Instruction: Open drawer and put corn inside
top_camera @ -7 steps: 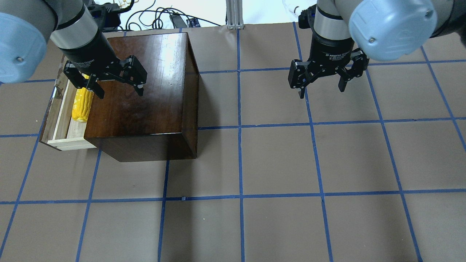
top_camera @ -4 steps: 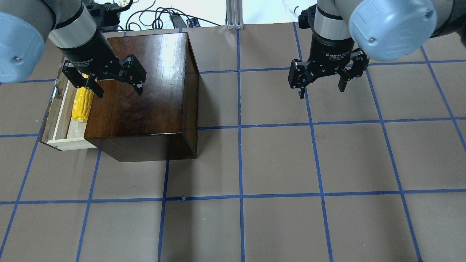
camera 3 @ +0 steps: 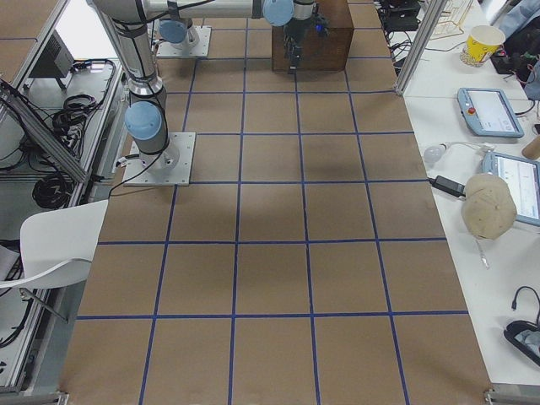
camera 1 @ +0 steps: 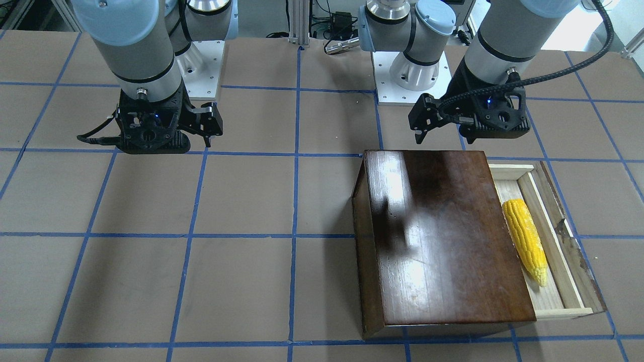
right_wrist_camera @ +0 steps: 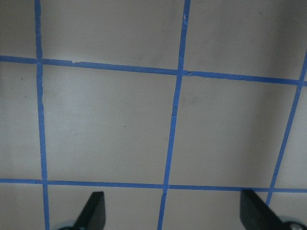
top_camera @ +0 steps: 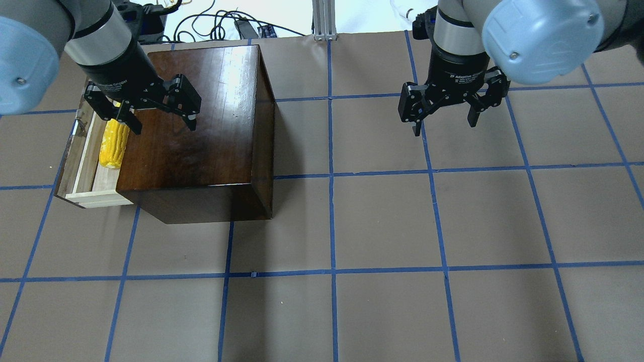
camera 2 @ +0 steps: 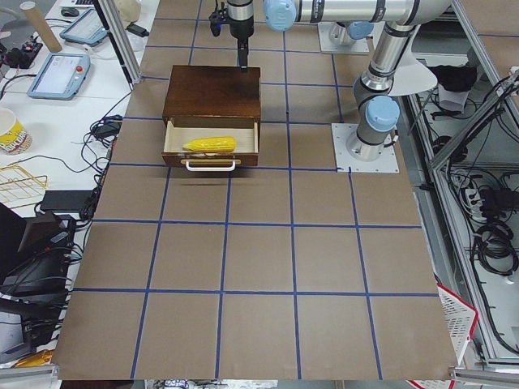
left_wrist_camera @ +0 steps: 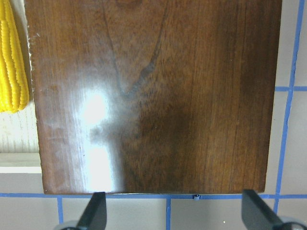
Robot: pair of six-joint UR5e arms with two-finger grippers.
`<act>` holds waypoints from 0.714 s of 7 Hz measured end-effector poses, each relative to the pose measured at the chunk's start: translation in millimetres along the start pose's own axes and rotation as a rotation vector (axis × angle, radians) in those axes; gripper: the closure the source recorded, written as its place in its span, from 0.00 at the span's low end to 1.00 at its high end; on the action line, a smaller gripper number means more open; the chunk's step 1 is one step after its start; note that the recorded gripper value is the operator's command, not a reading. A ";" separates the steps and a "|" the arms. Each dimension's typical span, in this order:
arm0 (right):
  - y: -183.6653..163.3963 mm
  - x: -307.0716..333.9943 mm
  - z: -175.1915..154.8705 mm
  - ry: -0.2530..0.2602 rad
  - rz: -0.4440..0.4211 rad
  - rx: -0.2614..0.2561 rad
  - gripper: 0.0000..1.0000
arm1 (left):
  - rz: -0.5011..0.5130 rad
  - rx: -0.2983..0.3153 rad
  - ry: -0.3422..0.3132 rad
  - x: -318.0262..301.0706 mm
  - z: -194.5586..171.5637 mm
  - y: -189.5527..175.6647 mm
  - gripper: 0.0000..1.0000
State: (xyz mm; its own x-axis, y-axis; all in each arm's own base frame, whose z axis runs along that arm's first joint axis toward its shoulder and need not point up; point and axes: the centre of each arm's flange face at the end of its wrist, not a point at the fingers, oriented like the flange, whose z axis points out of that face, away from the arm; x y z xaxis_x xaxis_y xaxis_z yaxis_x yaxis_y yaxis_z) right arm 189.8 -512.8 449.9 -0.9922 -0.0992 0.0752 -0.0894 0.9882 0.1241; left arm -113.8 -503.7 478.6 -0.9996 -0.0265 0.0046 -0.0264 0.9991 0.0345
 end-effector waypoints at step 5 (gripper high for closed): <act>0.0 0.0 0.0 0.000 -0.001 0.000 0.00 | -0.005 0.005 -0.009 -4.0 -2.1 -1.0 0.00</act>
State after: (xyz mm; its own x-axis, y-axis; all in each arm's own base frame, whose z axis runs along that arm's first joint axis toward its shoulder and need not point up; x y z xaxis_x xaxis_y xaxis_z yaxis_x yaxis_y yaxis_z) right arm 189.8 -512.8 449.9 -0.9921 -0.1005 0.0750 -0.0907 0.9881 0.1241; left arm -109.7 -504.7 480.7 -0.9995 -0.0313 -0.0045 -0.0314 0.9991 0.0294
